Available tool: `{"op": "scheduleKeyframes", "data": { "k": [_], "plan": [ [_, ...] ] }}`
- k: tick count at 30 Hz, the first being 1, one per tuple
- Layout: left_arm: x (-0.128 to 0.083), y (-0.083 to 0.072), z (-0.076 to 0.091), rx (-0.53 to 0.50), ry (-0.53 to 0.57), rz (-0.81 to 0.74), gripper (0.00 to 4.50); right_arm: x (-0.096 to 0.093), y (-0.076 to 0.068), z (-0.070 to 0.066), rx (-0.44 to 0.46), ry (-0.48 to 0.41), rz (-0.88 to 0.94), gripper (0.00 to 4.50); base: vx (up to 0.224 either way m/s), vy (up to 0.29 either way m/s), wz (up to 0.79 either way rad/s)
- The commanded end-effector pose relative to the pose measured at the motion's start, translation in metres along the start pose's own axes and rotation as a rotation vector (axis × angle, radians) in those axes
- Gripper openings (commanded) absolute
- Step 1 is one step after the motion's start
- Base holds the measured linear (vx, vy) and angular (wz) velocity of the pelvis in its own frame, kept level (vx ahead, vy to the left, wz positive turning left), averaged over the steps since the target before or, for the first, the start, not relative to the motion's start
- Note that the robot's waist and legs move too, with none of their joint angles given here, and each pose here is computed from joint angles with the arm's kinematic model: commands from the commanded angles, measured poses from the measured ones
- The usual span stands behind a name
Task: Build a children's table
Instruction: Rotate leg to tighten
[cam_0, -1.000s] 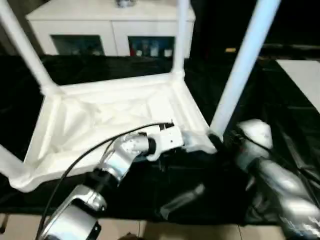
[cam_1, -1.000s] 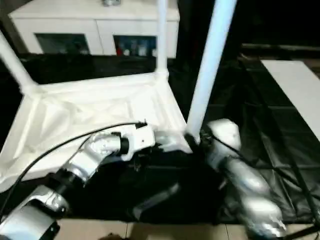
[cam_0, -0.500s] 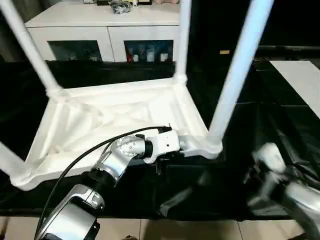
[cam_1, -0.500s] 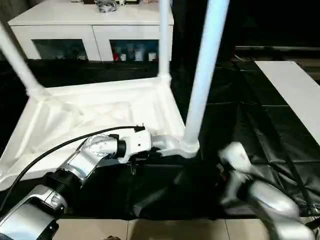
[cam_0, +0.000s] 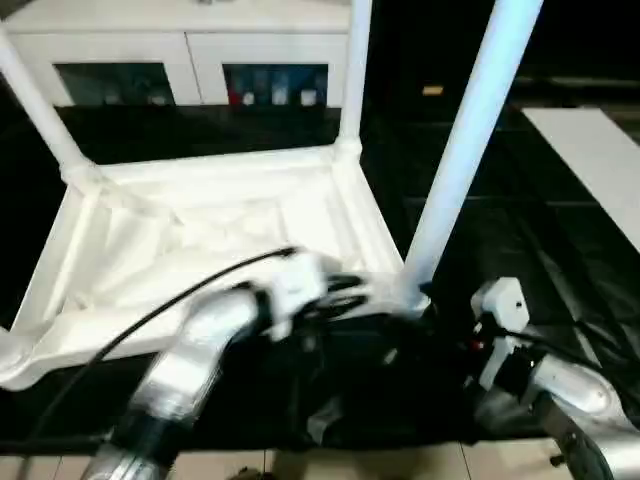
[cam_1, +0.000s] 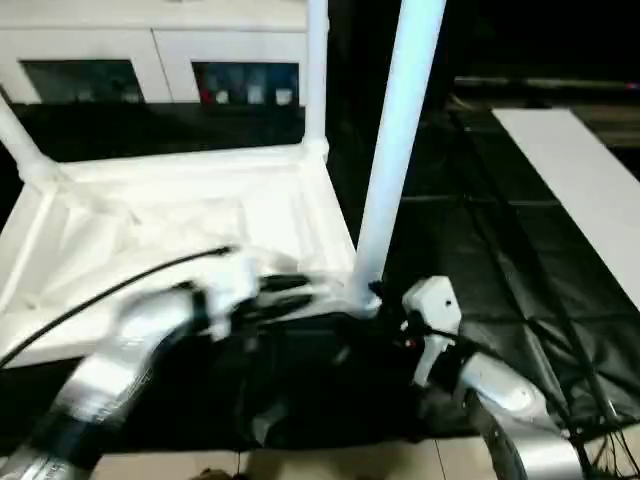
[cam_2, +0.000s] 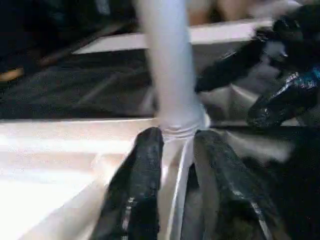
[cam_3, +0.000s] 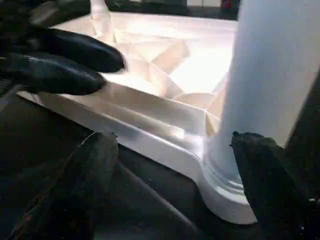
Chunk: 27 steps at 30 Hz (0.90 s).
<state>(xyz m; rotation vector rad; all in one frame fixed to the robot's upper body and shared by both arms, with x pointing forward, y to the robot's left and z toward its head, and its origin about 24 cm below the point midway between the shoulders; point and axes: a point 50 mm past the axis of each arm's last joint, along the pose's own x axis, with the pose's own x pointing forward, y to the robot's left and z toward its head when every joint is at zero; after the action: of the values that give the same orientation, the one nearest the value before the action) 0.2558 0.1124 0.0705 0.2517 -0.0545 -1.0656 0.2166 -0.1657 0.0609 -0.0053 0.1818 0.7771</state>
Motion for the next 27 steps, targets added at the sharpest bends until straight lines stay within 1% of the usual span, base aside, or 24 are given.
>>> {"op": "scheduleKeyframes", "data": {
  "k": [1, 2, 3, 5, 6, 7, 9, 10, 11, 14, 15, 16, 17, 18, 19, 20, 22, 23, 25, 27],
  "plan": [
    [-0.013, 0.004, 0.002, -0.017, -0.010, 0.126, 1.60, 0.003, 0.006, 0.004, 0.003, -0.015, 0.023, 3.82, 0.000, 0.000, 0.00],
    [-0.026, 0.005, -0.003, -0.028, 0.015, 0.228, 1.72, 0.005, 0.007, 0.003, 0.006, -0.017, 0.020, 3.82, 0.000, 0.000, 0.00],
    [-0.028, 0.005, -0.004, -0.029, 0.018, 0.239, 1.80, 0.005, 0.007, 0.003, 0.006, -0.017, 0.019, 3.82, 0.000, 0.000, 0.00],
    [-0.045, 0.004, -0.011, -0.065, 0.062, 0.317, 1.85, 0.007, 0.007, 0.003, 0.003, -0.021, 0.016, 3.82, 0.000, 0.000, 0.00],
    [-0.055, 0.005, -0.013, -0.050, 0.064, 0.379, 2.00, 0.009, 0.006, 0.003, 0.002, -0.028, 0.006, 3.82, 0.000, 0.000, 0.00],
    [-0.063, 0.003, -0.015, -0.054, 0.063, 0.425, 2.00, 0.010, 0.004, 0.004, -0.001, -0.037, -0.007, 3.82, 0.000, 0.000, 0.00],
    [-0.071, 0.001, -0.016, -0.046, 0.059, 0.468, 2.21, 0.010, 0.003, 0.005, -0.004, -0.047, -0.023, 3.82, 0.000, 0.000, 0.00],
    [-0.077, -0.002, -0.018, -0.064, 0.047, 0.548, 2.21, 0.010, 0.001, 0.006, 0.005, -0.060, -0.046, 3.82, 0.000, 0.000, 0.00],
    [-0.079, -0.005, -0.020, -0.071, 0.043, 0.586, 2.34, 0.010, -0.001, 0.006, 0.006, -0.064, -0.064, 3.82, 0.000, 0.000, 0.00],
    [-0.079, -0.008, -0.022, -0.078, 0.053, 0.675, 2.69, 0.010, -0.005, 0.004, 0.001, -0.064, -0.115, 3.82, 0.000, 0.000, 0.00],
    [-0.076, -0.006, -0.021, -0.077, 0.048, 0.695, 2.69, 0.011, -0.006, 0.005, -0.002, -0.069, -0.129, 3.82, 0.000, 0.000, 0.00],
    [-0.072, -0.003, -0.020, -0.078, 0.041, 0.724, 2.69, 0.012, -0.008, 0.006, -0.005, -0.076, -0.148, 3.82, 0.000, 0.000, 0.00],
    [-0.070, 0.001, -0.019, -0.071, 0.032, 0.745, 2.89, 0.013, -0.009, 0.007, 0.004, -0.084, -0.153, 3.82, 0.000, 0.000, 0.00],
    [-0.068, 0.005, -0.018, -0.065, 0.021, 0.761, 2.98, 0.015, -0.009, 0.008, 0.005, -0.089, -0.156, 3.82, 0.000, 0.000, 0.00],
    [-0.066, 0.013, -0.016, -0.054, 0.008, 0.785, 3.03, 0.016, -0.008, 0.010, -0.004, -0.095, -0.163, 3.82, 0.000, 0.000, 0.00],
    [-0.066, 0.013, -0.016, -0.054, 0.008, 0.785, 3.08, 0.016, -0.008, 0.010, -0.004, -0.095, -0.163, 3.82, 0.000, 0.000, 0.00],
    [-0.065, 0.021, -0.015, -0.056, -0.018, 0.828, 3.08, 0.018, -0.008, 0.011, -0.017, -0.099, -0.182, 3.82, 0.000, 0.000, 0.00],
    [-0.066, 0.023, -0.014, -0.080, -0.036, 0.861, 3.08, 0.018, -0.007, 0.012, -0.020, -0.105, -0.196, 3.82, 0.000, 0.000, 0.00],
    [-0.067, 0.024, -0.014, -0.094, -0.044, 0.874, 3.08, 0.018, -0.007, 0.012, -0.018, -0.109, -0.202, 3.82, 0.000, 0.000, 0.00],
    [-0.069, 0.022, -0.016, -0.131, -0.069, 0.906, 3.08, 0.019, -0.006, 0.014, -0.036, -0.113, -0.226, 3.82, 0.000, 0.000, 0.00]
  ]
}}
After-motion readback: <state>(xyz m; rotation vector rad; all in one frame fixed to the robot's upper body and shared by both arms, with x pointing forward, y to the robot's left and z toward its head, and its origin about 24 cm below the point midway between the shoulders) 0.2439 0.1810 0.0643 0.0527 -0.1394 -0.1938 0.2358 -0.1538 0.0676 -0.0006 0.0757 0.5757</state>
